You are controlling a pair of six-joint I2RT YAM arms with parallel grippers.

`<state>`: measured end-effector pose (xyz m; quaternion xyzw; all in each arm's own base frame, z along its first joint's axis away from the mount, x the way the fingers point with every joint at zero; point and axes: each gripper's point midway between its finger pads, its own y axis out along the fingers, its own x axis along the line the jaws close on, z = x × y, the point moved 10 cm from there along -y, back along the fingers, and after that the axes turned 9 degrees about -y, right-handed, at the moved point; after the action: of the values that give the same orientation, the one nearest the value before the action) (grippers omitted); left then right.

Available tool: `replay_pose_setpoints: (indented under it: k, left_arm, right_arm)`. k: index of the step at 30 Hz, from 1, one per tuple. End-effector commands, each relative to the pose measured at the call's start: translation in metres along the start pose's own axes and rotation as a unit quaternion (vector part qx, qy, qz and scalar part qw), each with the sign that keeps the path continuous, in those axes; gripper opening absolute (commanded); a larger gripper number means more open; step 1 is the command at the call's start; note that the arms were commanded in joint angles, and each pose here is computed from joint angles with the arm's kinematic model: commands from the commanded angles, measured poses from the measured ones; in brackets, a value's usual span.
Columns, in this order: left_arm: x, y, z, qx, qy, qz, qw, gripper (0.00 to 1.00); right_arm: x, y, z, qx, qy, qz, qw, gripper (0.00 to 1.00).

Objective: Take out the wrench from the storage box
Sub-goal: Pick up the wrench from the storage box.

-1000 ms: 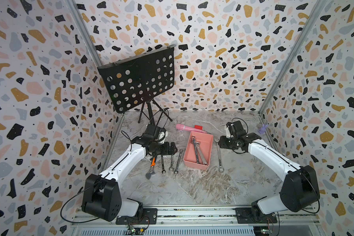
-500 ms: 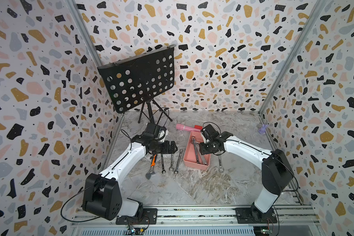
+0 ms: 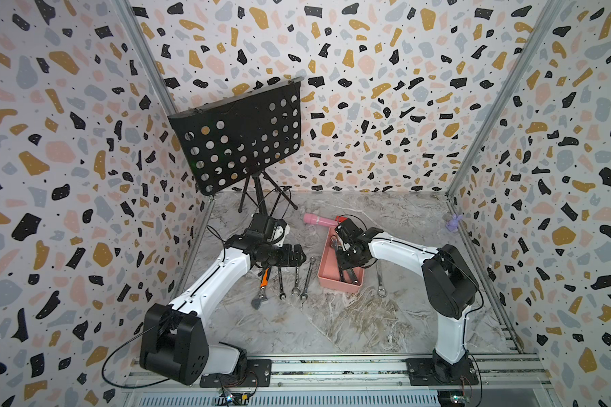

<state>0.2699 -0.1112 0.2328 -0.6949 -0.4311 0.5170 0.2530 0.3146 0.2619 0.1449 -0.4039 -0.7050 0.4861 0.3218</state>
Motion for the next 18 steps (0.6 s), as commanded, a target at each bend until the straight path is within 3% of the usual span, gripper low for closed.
replay_pose_setpoints:
  k: [1,5,10,18]
  left_arm:
    - [0.000,-0.004,0.004,0.000,0.000,0.010,1.000,1.00]
    - [0.000,-0.004,0.005,-0.002,-0.003,0.015,1.000,1.00]
    - [-0.001,-0.003,0.006,-0.003,-0.010,0.027,1.000,1.00]
    - [-0.009,-0.007,0.000,-0.016,-0.018,0.056,0.998,1.00]
  right_arm:
    - [-0.003,0.008,0.003,0.024,-0.006,0.011,1.000,0.42]
    - [-0.002,0.005,0.001,0.024,-0.006,0.009,1.000,0.30]
    - [-0.002,-0.028,-0.008,-0.008,-0.005,0.020,1.000,0.11]
    - [-0.002,-0.077,-0.001,-0.044,0.005,0.029,0.999,0.03]
